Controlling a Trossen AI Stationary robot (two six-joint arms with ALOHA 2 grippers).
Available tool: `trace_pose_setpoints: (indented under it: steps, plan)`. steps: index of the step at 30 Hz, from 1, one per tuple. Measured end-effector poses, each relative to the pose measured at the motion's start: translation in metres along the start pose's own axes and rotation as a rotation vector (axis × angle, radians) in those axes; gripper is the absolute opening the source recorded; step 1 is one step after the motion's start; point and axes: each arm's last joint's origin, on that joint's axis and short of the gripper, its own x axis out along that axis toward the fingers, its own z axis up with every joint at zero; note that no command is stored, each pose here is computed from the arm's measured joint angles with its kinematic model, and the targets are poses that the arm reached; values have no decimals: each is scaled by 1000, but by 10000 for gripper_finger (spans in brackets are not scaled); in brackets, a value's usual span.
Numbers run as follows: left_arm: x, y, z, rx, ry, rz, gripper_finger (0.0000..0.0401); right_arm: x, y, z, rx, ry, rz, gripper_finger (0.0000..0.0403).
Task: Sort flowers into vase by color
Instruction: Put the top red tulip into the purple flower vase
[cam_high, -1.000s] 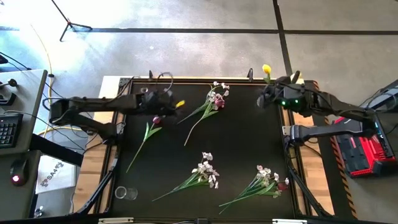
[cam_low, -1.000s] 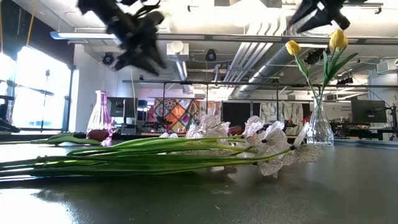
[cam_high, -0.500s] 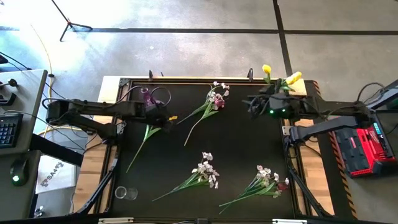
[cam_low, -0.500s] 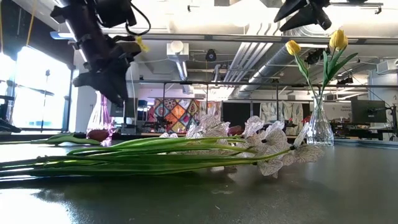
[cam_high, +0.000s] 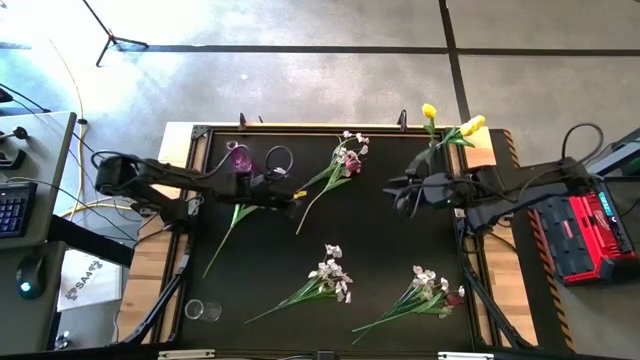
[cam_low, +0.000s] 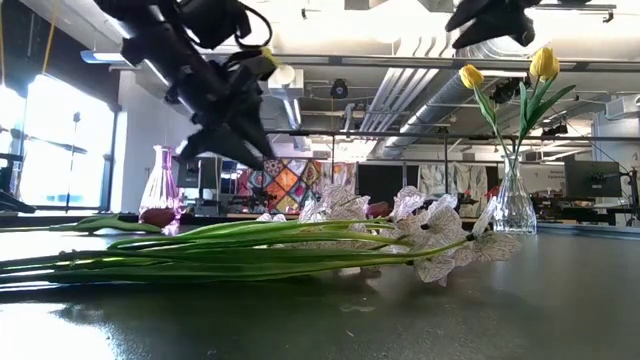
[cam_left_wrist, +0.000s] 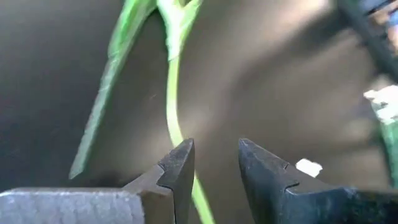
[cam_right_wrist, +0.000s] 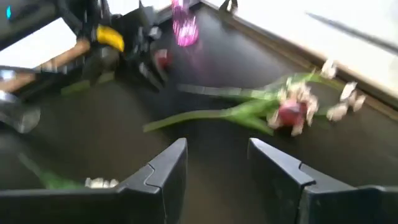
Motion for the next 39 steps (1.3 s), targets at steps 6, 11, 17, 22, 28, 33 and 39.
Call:
trace_pose_setpoints:
  steps: [6, 11, 17, 22, 28, 33, 39]
  plan:
    - [17, -19, 7, 41, -19, -43, 110, -4, -1, -16, -14, 134, -22, 158]
    - [36, -35, 15, 76, -9, -40, 110, -7, 1, -22, -1, 163, -28, 158]
    - [60, -48, 21, 97, 41, -69, 111, -12, 0, -32, -32, 221, -66, 158]
    - [82, -58, 22, 137, 69, -70, 111, -10, 1, -43, -58, 292, -60, 158]
    - [89, -56, 21, 138, 126, 50, 111, 0, -4, -67, -10, 387, -90, 158]
    - [84, -52, 27, 129, 72, 168, 111, 7, -6, -82, 39, 427, -94, 158]
    - [85, -28, 38, 66, 192, 181, 111, 10, -3, -84, 88, 416, -61, 158]
